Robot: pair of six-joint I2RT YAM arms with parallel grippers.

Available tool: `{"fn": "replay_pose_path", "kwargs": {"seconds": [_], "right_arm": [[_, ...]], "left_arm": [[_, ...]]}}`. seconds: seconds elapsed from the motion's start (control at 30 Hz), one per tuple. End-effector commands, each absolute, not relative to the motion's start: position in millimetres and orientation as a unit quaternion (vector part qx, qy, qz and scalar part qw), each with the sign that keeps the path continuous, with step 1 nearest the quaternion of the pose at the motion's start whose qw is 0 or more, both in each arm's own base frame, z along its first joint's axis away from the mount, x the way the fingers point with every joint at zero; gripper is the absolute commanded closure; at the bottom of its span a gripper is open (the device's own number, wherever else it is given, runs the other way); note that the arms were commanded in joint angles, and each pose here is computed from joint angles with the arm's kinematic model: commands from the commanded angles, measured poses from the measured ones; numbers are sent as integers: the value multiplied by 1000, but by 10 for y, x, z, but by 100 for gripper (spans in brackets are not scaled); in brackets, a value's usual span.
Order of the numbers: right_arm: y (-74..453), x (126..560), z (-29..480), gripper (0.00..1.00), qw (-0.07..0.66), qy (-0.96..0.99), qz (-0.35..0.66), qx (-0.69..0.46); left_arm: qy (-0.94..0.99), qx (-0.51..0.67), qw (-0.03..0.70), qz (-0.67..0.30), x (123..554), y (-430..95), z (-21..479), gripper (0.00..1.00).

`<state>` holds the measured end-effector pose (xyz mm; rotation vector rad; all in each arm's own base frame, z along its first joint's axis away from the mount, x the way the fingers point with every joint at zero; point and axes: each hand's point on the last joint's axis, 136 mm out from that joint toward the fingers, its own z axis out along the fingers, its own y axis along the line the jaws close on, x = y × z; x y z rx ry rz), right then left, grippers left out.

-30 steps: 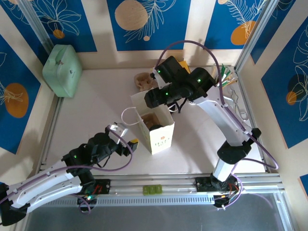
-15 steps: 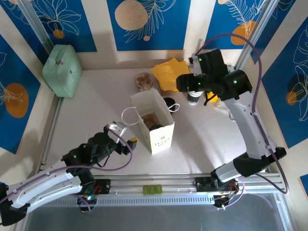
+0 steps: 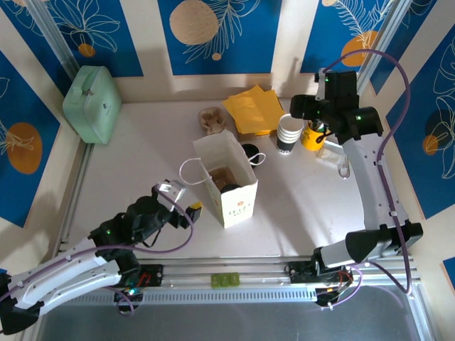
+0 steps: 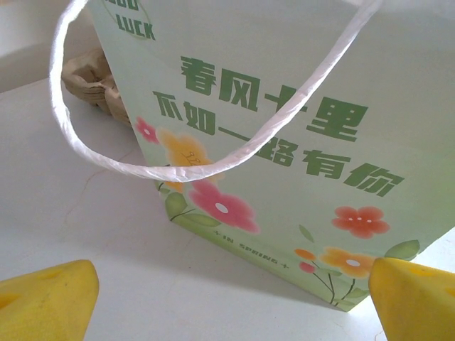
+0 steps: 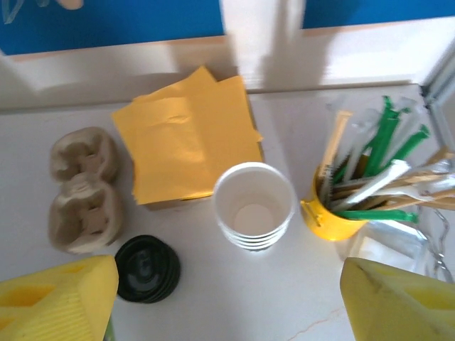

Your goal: Pack the takeout coffee

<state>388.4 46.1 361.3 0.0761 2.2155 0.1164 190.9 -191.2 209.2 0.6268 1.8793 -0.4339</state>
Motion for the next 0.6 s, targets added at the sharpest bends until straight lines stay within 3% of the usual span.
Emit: {"fn": "replay_pose_path", "kwargs": {"seconds": [0.0,0.2,0.57], "right_arm": [[260,3968,3533,18,440,892,77,72],[-83,4018,3258,19,415,893,107,140],[-438,4273,2730,26,380,904,74,180]], "left_arm": [[786,253,534,-183,1895,-1869,2149,3],[780,248,542,-190,1877,-1840,2159,2],[782,247,539,-193,1861,-1832,2157,2]]}}
